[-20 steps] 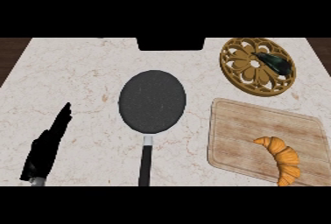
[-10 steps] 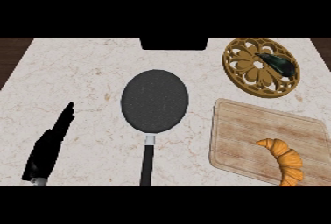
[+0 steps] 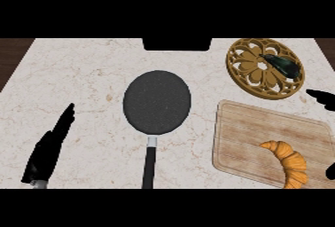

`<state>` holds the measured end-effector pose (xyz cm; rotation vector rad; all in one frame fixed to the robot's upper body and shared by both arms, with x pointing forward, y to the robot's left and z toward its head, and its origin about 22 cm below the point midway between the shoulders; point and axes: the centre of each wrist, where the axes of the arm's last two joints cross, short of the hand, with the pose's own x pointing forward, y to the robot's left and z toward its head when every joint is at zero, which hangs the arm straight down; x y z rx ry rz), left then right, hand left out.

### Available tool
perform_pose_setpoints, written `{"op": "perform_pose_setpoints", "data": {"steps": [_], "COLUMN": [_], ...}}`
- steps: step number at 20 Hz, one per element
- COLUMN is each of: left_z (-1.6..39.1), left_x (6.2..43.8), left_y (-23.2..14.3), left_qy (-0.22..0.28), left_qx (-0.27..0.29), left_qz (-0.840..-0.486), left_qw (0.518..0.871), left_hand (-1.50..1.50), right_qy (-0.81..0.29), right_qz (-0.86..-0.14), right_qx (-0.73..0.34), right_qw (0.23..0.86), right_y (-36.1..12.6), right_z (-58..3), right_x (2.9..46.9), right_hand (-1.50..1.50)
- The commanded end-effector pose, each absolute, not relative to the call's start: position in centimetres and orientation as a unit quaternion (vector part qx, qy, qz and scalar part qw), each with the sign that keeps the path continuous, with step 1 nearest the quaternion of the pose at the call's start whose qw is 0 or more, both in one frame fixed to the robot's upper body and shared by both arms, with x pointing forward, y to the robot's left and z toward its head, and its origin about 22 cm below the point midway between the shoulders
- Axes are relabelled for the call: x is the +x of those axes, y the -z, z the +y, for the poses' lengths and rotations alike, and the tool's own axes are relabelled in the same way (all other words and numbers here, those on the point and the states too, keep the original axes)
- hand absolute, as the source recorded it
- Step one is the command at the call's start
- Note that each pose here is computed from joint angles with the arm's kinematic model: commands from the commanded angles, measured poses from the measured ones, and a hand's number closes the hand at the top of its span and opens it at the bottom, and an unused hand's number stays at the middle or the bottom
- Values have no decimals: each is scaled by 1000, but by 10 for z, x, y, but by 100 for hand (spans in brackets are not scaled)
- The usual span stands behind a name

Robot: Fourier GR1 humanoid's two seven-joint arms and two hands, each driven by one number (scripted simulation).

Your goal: Pick the croissant from the cutting board and place it in the pan

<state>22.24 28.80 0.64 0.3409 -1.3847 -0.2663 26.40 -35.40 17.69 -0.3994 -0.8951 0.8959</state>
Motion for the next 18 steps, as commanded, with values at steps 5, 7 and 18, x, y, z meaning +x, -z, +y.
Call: {"op": "perform_pose_setpoints", "data": {"steps": [5, 7, 18], "left_z": [293, 265, 268], "left_x": [221, 221, 220], "left_y": [-11, 8, -6], "left_qy": [127, 120, 130], "left_qx": [145, 149, 156], "left_qz": [-638, -634, -633], "left_qw": [746, 749, 747], "left_hand": [0, 0, 0], "right_qy": [-492, -517, -533], "right_qz": [-322, -288, -257], "right_qx": [-208, -194, -196], "right_qw": [782, 783, 782], "right_y": [-173, -171, -143], "right_z": [-321, -320, -289], "right_x": [279, 280, 287], "right_hand": [-150, -150, -150]}}
